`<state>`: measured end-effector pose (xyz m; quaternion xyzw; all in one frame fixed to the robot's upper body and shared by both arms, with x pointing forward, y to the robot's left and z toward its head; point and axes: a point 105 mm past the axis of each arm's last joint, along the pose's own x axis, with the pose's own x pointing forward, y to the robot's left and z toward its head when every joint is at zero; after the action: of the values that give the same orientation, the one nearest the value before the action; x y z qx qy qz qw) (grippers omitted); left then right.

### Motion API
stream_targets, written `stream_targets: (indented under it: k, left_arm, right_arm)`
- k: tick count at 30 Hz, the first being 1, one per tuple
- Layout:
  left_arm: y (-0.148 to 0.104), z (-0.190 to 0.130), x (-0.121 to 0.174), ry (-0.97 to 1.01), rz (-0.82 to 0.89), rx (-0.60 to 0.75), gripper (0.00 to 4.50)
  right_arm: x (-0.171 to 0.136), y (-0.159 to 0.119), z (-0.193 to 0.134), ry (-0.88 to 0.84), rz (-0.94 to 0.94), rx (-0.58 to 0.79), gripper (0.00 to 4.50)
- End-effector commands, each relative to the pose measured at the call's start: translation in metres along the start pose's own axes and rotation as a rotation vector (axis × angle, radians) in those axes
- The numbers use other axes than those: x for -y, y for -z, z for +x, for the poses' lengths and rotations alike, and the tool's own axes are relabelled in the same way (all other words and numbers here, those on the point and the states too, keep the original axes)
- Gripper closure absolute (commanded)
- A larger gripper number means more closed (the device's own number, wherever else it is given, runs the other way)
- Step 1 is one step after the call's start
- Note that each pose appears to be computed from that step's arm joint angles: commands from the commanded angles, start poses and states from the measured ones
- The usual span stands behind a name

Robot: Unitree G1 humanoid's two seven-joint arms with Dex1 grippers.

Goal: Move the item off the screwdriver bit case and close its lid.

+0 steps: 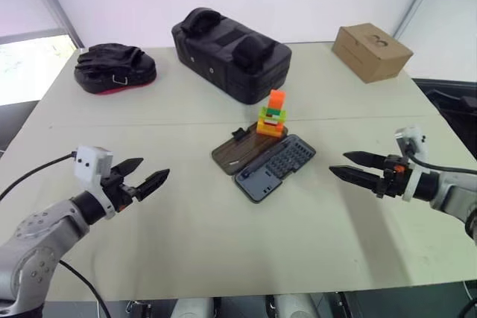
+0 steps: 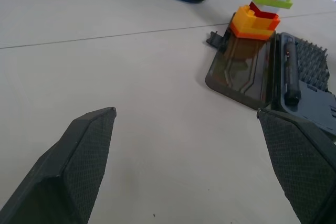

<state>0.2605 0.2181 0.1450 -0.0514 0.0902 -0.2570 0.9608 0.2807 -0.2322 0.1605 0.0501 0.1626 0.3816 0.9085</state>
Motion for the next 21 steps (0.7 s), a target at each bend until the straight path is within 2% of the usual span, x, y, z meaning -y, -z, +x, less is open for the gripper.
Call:
stream_targets:
  k: [1,10,21]
  left_arm:
    - [-0.011,-0.003,0.004,-0.002,0.037,0.043,0.00]
    - [-0.017,-0.003,0.002,-0.011,0.032,0.092,0.00]
    - [-0.014,-0.001,-0.005,-0.004,0.045,0.076,0.00]
  right_arm:
    - [0.000,-0.009,-0.001,-0.003,-0.035,0.028,0.03]
    - [0.007,-0.003,-0.003,0.014,-0.032,0.013,0.03]
    - [0.008,0.004,-0.004,0.028,-0.035,0.024,0.03]
